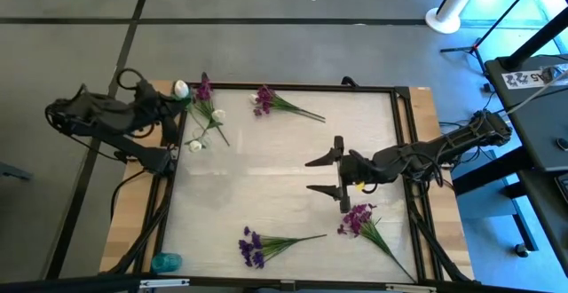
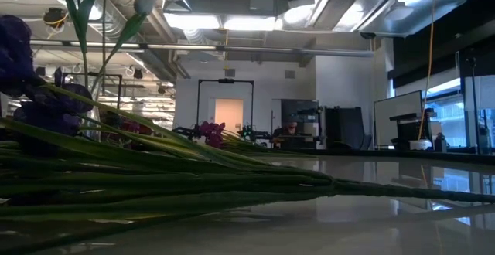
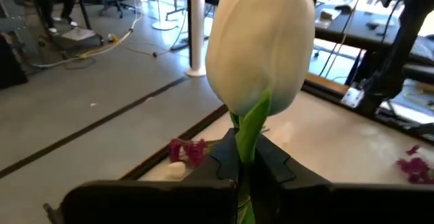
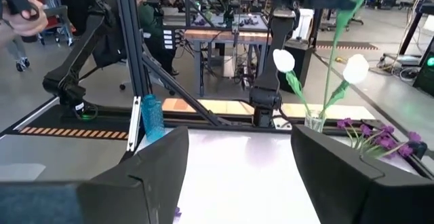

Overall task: Sort flowers into vase by color
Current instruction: Put the white flower into the transparent vase

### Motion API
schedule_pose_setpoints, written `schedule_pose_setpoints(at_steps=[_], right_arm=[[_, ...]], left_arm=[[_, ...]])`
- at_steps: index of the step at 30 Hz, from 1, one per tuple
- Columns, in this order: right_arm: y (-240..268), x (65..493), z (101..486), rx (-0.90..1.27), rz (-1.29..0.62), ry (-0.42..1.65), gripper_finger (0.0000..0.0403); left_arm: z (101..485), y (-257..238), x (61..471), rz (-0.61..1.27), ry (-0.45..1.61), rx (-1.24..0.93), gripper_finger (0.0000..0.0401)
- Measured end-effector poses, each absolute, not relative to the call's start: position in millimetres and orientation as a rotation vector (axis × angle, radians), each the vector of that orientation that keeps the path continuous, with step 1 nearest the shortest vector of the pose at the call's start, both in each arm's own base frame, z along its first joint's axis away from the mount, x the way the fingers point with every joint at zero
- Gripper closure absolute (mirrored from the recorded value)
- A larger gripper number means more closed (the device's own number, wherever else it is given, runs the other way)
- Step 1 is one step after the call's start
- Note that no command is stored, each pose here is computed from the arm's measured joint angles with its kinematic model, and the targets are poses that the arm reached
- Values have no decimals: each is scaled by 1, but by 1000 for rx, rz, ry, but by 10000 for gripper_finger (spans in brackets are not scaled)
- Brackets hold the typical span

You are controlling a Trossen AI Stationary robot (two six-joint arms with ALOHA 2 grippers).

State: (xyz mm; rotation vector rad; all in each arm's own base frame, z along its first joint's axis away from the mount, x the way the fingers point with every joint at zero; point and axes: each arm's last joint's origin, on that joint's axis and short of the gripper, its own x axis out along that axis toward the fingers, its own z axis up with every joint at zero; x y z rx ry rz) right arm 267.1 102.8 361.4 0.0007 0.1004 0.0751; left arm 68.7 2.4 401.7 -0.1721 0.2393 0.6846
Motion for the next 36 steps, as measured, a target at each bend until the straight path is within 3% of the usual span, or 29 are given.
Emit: schedule_pose_setpoints(at_steps=[11, 28, 36], right_arm=[[102, 267, 359, 10, 47, 120, 143], [100, 264, 345, -30, 30, 260, 143], [100, 269, 335, -50, -17, 312, 143]], left_arm=[[435, 12, 37, 645, 177, -222, 392], [375, 6, 59, 721, 332, -153, 391], [374, 4, 57, 606, 425, -153, 328]])
